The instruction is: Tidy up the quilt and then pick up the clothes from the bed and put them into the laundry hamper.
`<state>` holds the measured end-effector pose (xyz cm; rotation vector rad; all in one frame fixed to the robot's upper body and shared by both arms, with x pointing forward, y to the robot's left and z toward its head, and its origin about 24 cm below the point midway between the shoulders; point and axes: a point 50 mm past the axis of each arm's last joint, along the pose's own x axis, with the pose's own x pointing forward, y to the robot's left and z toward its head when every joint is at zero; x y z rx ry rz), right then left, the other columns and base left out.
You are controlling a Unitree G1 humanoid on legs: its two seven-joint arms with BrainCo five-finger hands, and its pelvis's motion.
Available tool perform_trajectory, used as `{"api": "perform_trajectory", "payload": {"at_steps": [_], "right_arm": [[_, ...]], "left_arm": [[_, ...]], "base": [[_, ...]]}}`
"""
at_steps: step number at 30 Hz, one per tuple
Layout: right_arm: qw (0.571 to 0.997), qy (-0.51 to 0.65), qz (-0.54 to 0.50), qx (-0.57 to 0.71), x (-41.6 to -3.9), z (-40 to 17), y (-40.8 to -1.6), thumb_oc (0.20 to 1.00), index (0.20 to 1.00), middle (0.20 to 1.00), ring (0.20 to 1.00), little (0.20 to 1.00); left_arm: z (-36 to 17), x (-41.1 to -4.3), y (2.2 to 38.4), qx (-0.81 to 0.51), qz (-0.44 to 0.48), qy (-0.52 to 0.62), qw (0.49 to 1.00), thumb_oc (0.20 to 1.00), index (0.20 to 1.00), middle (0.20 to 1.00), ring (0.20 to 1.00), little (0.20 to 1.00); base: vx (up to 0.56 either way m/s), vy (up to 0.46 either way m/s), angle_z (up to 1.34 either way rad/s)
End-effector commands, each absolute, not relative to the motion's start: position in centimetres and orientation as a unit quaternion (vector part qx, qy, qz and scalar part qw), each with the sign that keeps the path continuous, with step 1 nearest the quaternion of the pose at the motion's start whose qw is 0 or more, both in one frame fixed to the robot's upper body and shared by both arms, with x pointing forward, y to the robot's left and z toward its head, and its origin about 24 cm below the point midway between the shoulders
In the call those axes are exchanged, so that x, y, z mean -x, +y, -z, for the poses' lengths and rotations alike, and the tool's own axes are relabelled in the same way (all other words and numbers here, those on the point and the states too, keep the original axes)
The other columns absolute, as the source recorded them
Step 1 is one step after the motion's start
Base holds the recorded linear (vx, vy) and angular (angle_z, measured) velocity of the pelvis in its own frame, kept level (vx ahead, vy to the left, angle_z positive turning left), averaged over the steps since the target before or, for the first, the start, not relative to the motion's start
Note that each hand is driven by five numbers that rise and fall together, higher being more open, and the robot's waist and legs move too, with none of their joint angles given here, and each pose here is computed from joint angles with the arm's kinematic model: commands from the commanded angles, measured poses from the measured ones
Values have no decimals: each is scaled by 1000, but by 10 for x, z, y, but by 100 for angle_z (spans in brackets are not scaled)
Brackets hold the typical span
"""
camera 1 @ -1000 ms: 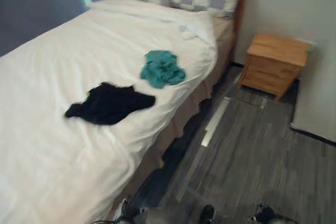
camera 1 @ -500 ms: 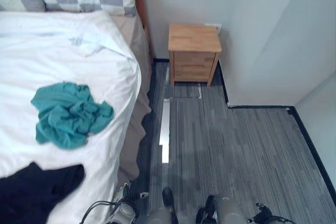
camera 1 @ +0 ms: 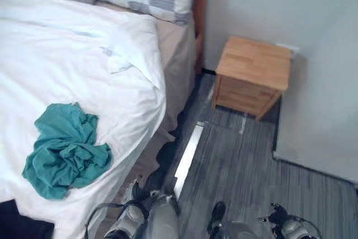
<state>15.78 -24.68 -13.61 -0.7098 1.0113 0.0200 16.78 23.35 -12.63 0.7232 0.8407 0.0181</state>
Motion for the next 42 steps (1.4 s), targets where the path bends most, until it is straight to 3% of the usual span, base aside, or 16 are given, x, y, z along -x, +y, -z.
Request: {"api": "perform_trajectory", "payload": {"at_steps": [1, 4, 8, 10, 16, 19, 22, 26, 27, 28, 30, 32, 34, 42], "right_arm": [[809, 471, -20, 353, -148, 138, -248, 1000, 1000, 1000, 1000, 1000], [814, 462, -43, 350, -149, 141, -235, 1000, 1000, 1000, 1000, 1000], [841, 399, -54, 361, -182, 126, -222, 1000, 1000, 1000, 1000, 1000], [875, 285, -74, 384, -227, 91, -208, 1000, 1000, 1000, 1000, 1000], [896, 120, -69, 421, -269, 26, -196, 1000, 1000, 1000, 1000, 1000], [875, -5, -81, 477, -293, -22, -178, 1000, 1000, 1000, 1000, 1000], [865, -51, -70, 494, -304, -45, -176, 1000, 1000, 1000, 1000, 1000], [858, -95, 11, 506, -324, -83, -197, 1000, 1000, 1000, 1000, 1000], [835, -123, 87, 530, -337, -120, -225, 1000, 1000, 1000, 1000, 1000], [834, -123, 88, 530, -337, -121, -225, 1000, 1000, 1000, 1000, 1000], [802, -186, 165, 543, -364, -190, -234, 1000, 1000, 1000, 1000, 1000], [793, -198, 179, 548, -371, -208, -233, 1000, 1000, 1000, 1000, 1000], [773, -236, 206, 552, -384, -255, -222, 1000, 1000, 1000, 1000, 1000], [743, -277, 220, 568, -402, -316, -185, 1000, 1000, 1000, 1000, 1000]], "left_arm": [[129, -166, 233, -358, 3, 410, 839, 1000, 1000, 1000, 1000, 1000], [136, -150, 241, -359, -1, 441, 823, 1000, 1000, 1000, 1000, 1000], [136, -143, 252, -352, -23, 452, 819, 1000, 1000, 1000, 1000, 1000], [135, -141, 256, -360, -24, 452, 815, 1000, 1000, 1000, 1000, 1000], [133, -145, 255, -358, -37, 443, 821, 1000, 1000, 1000, 1000, 1000], [131, -143, 264, -358, -58, 440, 821, 1000, 1000, 1000, 1000, 1000], [133, -137, 261, -348, -62, 444, 823, 1000, 1000, 1000, 1000, 1000], [132, -147, 244, -353, -43, 420, 835, 1000, 1000, 1000, 1000, 1000], [123, -163, 251, -376, -30, 397, 837, 1000, 1000, 1000, 1000, 1000], [122, -164, 251, -376, -30, 397, 837, 1000, 1000, 1000, 1000, 1000], [112, -181, 262, -414, -27, 376, 829, 1000, 1000, 1000, 1000, 1000], [110, -183, 265, -419, -26, 374, 827, 1000, 1000, 1000, 1000, 1000], [103, -193, 273, -429, -40, 364, 826, 1000, 1000, 1000, 1000, 1000], [97, -206, 269, -435, -43, 338, 834, 1000, 1000, 1000, 1000, 1000]], "base": [[200, 97, 0], [307, 157, 8], [133, 4, 85], [243, -168, 113], [313, -287, 167], [312, -377, 180], [235, -319, 87], [-7, -275, 139], [-65, -304, 359], [-36, -306, 397], [-150, -164, 120], [-141, -18, -35], [-72, 42, -5], [-2, -1, -3]]}}
